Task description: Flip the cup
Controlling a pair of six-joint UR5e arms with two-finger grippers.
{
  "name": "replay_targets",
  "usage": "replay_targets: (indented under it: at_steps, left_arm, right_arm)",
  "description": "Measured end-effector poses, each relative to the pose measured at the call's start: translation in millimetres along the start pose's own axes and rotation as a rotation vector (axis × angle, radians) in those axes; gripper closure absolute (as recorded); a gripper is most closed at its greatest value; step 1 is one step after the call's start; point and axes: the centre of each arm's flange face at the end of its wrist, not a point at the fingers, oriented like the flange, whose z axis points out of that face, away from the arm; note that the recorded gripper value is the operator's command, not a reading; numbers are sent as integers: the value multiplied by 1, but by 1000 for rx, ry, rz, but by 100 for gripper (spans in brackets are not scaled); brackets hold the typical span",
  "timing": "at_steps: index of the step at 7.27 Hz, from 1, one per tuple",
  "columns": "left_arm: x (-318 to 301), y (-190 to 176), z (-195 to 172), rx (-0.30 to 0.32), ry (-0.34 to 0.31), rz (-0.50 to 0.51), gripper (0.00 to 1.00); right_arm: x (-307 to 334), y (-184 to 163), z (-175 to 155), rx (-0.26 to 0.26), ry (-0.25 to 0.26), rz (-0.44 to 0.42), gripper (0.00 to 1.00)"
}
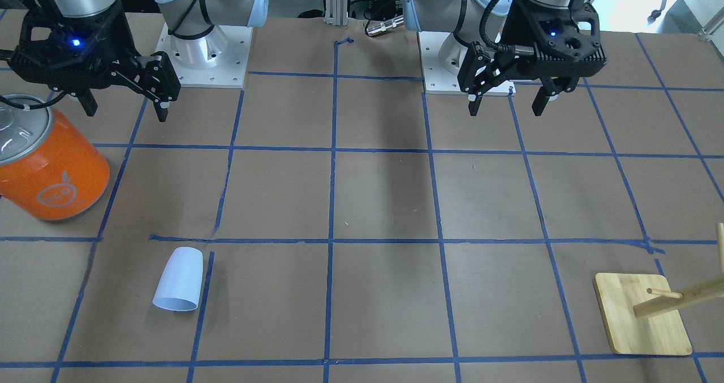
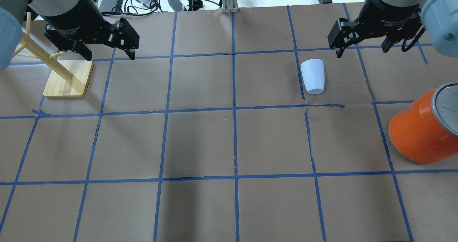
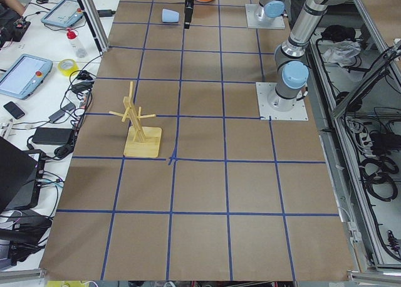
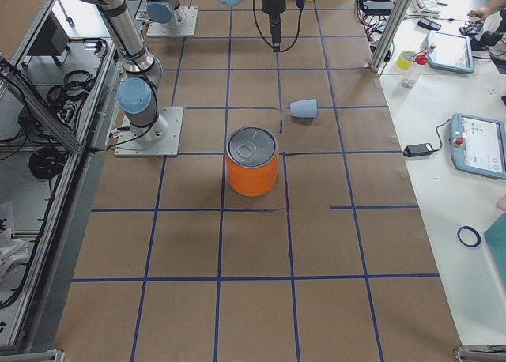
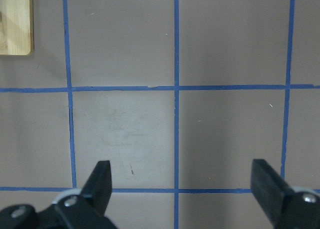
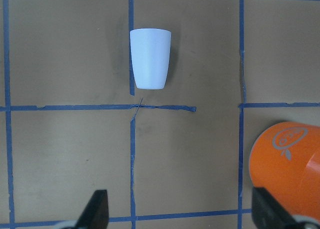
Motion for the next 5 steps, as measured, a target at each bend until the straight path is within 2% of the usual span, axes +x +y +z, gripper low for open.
replay_targets:
  at_steps: [5]
  left_arm:
    - [0, 0, 0, 1, 0, 0, 0]
  right_arm:
    - [1, -1, 2, 1, 1, 5, 0]
